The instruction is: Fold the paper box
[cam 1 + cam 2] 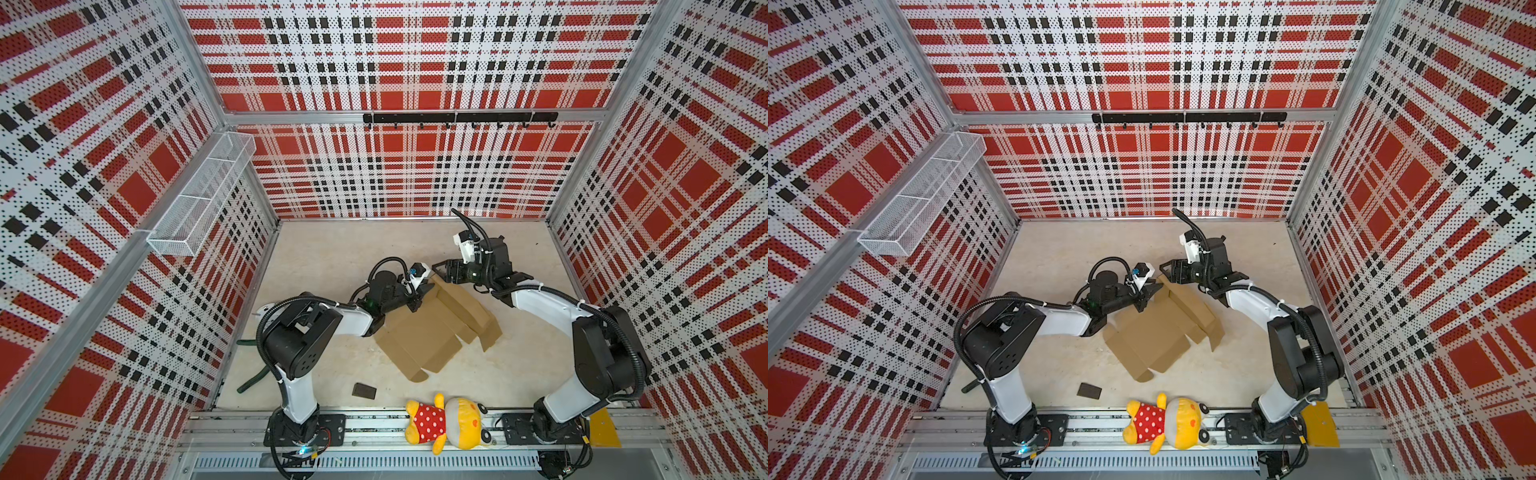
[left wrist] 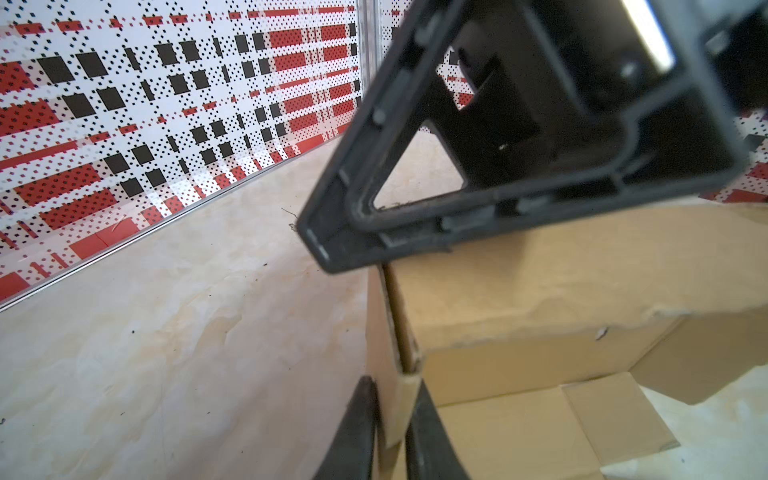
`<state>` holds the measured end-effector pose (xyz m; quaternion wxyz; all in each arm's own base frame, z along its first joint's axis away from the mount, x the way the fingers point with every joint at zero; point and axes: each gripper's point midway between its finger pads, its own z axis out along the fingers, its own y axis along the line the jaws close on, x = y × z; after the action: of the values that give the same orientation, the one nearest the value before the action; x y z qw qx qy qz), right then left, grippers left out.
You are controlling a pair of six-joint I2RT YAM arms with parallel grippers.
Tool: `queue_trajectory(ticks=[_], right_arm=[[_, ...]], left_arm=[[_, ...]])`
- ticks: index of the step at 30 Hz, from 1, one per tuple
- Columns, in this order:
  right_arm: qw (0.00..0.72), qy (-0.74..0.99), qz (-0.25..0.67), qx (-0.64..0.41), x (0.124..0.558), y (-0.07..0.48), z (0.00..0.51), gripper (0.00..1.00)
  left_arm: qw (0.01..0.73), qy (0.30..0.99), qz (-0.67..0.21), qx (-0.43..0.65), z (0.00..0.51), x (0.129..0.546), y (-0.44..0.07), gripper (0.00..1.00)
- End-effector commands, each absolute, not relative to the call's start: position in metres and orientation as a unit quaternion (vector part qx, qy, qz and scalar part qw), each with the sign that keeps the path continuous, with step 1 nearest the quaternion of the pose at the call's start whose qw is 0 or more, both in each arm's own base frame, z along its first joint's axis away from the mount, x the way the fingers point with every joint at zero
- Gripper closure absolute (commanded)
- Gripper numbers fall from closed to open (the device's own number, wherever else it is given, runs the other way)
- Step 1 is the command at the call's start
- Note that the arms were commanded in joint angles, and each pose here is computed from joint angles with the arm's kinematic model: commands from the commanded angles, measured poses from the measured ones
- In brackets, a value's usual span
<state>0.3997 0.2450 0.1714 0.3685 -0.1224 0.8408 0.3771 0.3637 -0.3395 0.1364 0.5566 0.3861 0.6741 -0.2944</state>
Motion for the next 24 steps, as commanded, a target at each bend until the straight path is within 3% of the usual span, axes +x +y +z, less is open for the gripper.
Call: queue_trajectory(ticks=[1,10,24], right_arm=[[0.382,0.818,0.406,-0.139,0.405,0.257,0.185,0.32],[0.369,0.826,0.398,-0.152,0.400,0.256,0.173,0.33],[0.345,0.851,0.370,-0.139,0.400,0.244,0.148,0.36]], left_arm=[[0.571,0.667,-0.296,0.376,0.143,0.366,-0.342,0.82],[0.554,0.676,-0.293,0.387,0.112,0.351,-0.349,0.81],[0.568,0.674,-0.306,0.360,0.114,0.357,-0.351,0.80]])
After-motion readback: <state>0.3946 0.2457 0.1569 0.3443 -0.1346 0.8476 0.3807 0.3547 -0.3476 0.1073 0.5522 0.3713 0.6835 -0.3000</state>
